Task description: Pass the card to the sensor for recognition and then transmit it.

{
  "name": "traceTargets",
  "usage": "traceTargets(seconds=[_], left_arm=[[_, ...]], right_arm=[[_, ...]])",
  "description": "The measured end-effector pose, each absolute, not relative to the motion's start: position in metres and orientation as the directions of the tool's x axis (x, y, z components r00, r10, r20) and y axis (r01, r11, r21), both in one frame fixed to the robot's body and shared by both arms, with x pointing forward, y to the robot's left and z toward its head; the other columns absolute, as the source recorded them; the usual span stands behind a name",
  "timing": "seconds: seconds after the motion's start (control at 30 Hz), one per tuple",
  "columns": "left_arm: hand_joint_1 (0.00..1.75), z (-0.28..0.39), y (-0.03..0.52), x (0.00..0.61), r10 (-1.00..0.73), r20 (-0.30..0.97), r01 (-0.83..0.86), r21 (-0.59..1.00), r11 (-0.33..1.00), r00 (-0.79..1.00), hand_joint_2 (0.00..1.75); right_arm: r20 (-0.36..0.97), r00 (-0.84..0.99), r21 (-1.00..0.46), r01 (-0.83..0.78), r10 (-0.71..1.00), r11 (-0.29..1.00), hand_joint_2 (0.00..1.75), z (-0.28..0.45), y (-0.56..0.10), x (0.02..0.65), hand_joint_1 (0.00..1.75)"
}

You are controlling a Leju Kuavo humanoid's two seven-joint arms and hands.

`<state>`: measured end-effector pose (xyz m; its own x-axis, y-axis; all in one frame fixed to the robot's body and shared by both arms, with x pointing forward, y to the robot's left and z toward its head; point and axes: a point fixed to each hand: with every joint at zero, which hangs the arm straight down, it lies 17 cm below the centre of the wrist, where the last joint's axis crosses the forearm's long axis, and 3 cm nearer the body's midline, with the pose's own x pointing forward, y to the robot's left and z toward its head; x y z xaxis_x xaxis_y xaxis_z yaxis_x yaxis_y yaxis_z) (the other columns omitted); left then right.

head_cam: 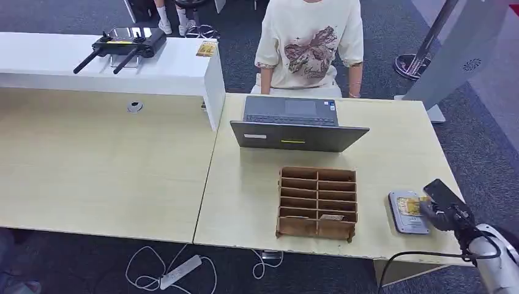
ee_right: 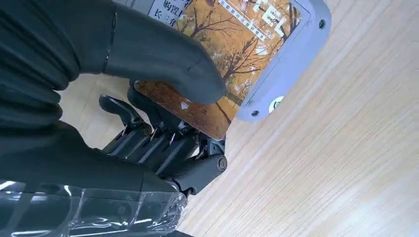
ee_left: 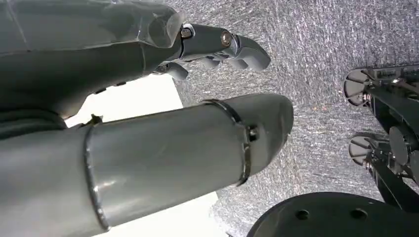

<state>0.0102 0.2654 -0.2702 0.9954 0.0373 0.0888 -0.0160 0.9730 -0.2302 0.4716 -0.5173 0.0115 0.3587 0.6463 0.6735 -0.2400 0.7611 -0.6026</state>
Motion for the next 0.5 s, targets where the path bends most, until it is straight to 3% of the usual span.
traceTargets(seconds=[0.5], left_arm=[[0.00, -0.271, 0.267, 0.012, 0.056, 0.095, -0.034, -0.219, 0.975, 0.994, 0.00]], right_arm=[[0.694, 0.261, -0.677, -0.078, 0.671, 0.732, 1.75, 0.079, -0.531, 0.513, 1.75]])
